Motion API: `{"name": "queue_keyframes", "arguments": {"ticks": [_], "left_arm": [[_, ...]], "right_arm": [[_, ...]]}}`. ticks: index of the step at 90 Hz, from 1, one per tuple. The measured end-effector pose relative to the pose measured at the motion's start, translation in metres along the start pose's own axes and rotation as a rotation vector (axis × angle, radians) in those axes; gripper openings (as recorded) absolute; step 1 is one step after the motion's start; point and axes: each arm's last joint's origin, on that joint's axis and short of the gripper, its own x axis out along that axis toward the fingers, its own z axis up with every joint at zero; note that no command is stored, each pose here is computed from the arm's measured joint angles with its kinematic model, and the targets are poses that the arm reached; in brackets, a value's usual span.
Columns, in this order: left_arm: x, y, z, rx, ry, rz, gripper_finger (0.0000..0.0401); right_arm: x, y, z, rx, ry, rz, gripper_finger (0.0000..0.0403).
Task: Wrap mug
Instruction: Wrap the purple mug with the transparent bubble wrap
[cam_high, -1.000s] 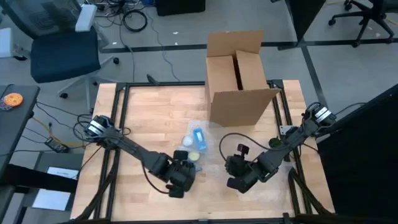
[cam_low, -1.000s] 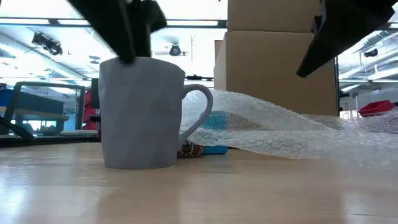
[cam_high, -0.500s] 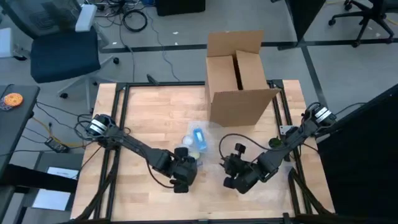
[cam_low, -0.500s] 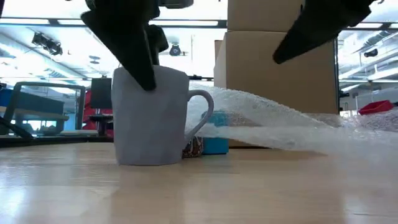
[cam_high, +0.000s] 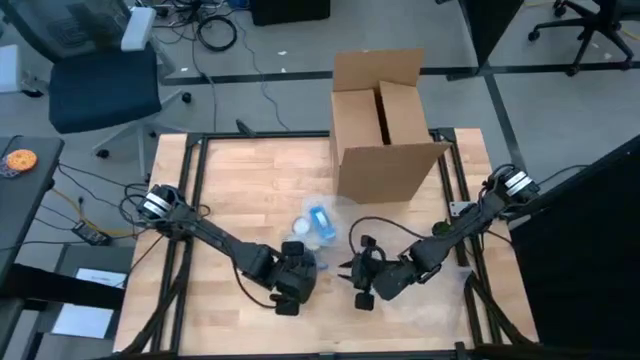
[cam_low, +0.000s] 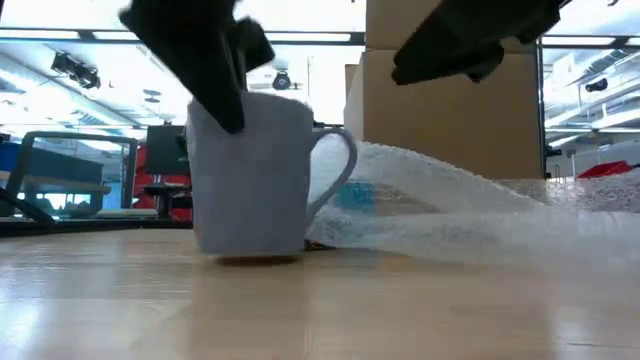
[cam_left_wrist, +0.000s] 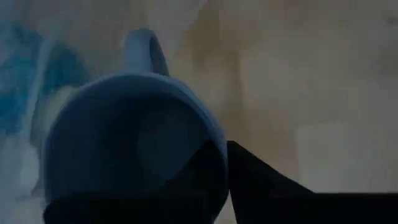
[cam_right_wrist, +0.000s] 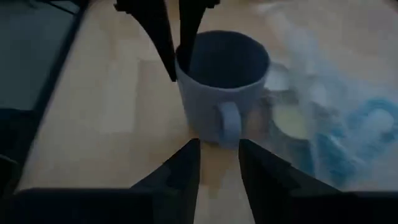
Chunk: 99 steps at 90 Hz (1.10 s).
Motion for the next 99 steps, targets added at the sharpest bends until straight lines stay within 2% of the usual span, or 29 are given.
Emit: {"name": "queue_keyframes", "arguments": {"ticks": [31, 50, 71, 99], "left_arm": [[-0.012, -0.013, 0.006, 0.018, -0.059, 0.004, 0.0004], [-0.012, -0.014, 0.013, 0.037, -0.133, 0.006, 0.0004], [-0.013, -0.015, 0.018, 0.059, -0.186, -0.002, 0.0004], [-0.014, -0.016, 0.023, 0.048, -0.23, -0.009, 0.0005]], "right_arm": [[0.005, -0.005, -0.002, 0.066, -0.056, 0.022, 0.0174], [0.011, -0.017, -0.013, 0.116, -0.029, 0.018, 0.0187], [0.013, -0.022, -0.018, 0.161, -0.073, 0.085, 0.0159], [0.013, -0.022, -0.018, 0.137, -0.077, 0.098, 0.0063]]}}
